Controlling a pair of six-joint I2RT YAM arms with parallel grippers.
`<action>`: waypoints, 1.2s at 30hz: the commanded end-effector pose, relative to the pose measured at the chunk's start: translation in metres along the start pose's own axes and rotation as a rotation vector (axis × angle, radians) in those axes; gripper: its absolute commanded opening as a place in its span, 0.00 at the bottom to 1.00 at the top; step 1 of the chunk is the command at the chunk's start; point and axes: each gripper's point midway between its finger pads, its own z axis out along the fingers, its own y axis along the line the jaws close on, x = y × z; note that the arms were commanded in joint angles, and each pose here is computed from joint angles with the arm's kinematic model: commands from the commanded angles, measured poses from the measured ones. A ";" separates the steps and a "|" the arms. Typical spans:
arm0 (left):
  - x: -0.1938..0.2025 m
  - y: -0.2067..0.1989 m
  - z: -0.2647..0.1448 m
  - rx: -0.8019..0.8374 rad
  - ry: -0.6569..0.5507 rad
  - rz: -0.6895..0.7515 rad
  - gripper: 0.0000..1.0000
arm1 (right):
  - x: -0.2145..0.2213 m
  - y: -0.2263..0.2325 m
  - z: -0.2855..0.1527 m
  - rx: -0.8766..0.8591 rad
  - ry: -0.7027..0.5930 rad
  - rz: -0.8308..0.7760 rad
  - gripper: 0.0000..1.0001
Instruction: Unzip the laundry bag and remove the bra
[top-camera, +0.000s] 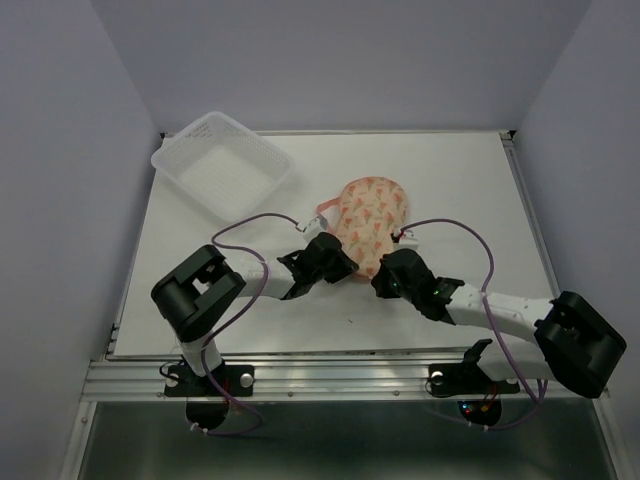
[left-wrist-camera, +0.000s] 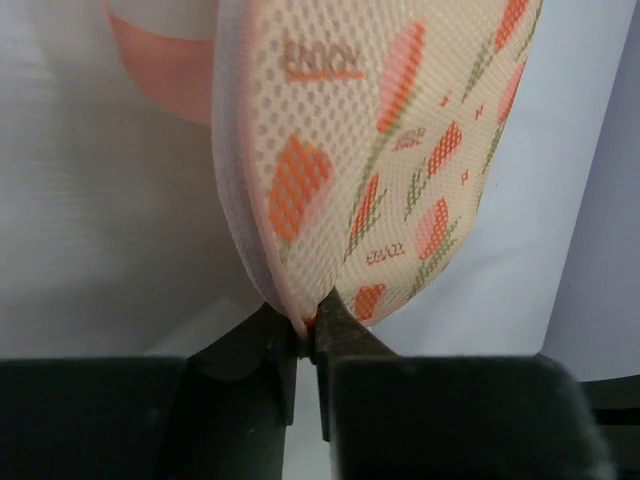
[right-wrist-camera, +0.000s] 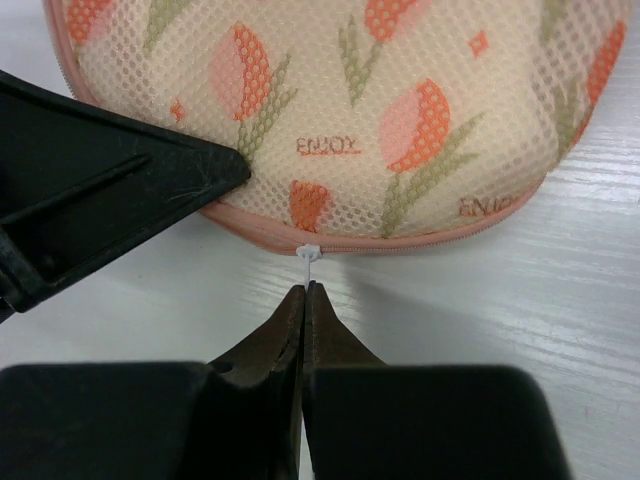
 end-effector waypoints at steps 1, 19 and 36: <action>-0.013 -0.019 -0.004 0.049 -0.053 0.006 0.06 | -0.021 0.008 -0.005 -0.018 -0.076 0.017 0.01; -0.089 0.049 -0.021 -0.086 -0.035 0.187 0.00 | -0.017 -0.063 -0.041 0.279 -0.119 0.039 0.01; -0.034 -0.016 -0.027 0.114 0.010 0.060 0.99 | -0.020 0.007 -0.007 -0.019 -0.070 0.026 0.01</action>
